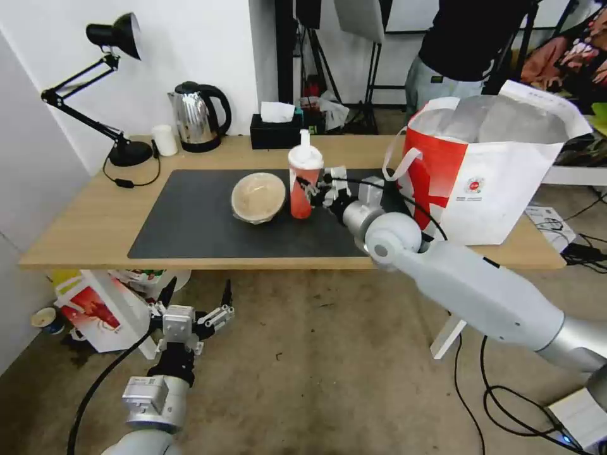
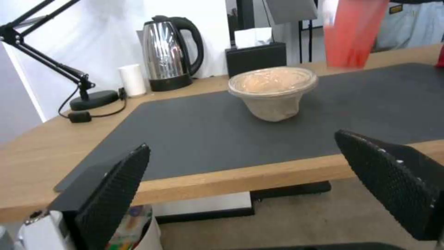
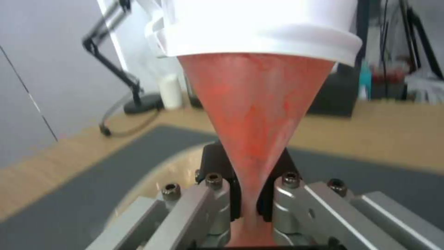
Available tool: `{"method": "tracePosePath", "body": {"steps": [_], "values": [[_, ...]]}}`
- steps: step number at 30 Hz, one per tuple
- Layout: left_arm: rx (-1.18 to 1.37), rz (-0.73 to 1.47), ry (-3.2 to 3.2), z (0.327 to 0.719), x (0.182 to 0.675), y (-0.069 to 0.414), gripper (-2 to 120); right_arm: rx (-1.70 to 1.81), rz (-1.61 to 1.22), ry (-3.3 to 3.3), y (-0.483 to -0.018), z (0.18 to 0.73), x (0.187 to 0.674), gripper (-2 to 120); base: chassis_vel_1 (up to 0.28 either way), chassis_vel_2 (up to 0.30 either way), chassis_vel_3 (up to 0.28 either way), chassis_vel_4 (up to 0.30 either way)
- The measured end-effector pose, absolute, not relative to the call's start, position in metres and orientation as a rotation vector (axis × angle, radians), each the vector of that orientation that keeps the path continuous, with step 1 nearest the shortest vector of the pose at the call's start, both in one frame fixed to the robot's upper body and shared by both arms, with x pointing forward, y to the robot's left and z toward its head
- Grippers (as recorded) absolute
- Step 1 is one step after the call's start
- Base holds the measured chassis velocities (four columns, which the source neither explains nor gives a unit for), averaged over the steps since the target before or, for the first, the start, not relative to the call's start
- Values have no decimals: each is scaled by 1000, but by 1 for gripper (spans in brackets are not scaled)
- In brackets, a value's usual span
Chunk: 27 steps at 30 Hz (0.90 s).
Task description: Pick up the trash from the table and place it into the takeout bag.
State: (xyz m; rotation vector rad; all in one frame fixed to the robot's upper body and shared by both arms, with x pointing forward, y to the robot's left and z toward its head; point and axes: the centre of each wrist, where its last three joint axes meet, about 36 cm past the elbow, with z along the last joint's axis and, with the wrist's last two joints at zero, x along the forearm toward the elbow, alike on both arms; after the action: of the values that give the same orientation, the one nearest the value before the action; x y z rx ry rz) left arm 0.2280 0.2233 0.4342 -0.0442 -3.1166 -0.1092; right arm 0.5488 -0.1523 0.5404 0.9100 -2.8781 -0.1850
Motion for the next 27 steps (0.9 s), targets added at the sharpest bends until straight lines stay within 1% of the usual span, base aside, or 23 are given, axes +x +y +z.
{"method": "tracePosePath", "body": {"steps": [2,12,14,15,19,20,21,25,27], "values": [[-44,-109,-3117,434,228,223,100,922,-195,-2903,-155,555,549,4,0,0,0,0],[-44,-109,-3117,434,228,223,100,895,-218,-2993,-174,594,558,4,0,0,0,0],[-44,-109,-3117,434,228,223,100,841,-198,-3043,-189,613,563,4,0,0,0,0],[-44,-109,-3117,434,228,223,100,841,-198,-3043,-189,613,563,4,0,0,0,0],[-44,-109,-3117,434,228,223,100,768,-154,-3119,-218,658,567,4,0,0,0,0],[-44,-109,-3117,434,228,223,100,745,-123,-3144,-228,677,565,4,0,0,0,0],[-44,-109,-3117,434,228,223,100,745,-123,-3144,-228,677,565,4,0,0,0,0],[-44,-109,-3117,434,228,223,100,681,-33,-3205,-250,715,554,4,0,0,0,0],[-44,-109,-3117,434,228,223,100,665,-16,-3214,-254,721,551,4,0,0,0,0]]}}
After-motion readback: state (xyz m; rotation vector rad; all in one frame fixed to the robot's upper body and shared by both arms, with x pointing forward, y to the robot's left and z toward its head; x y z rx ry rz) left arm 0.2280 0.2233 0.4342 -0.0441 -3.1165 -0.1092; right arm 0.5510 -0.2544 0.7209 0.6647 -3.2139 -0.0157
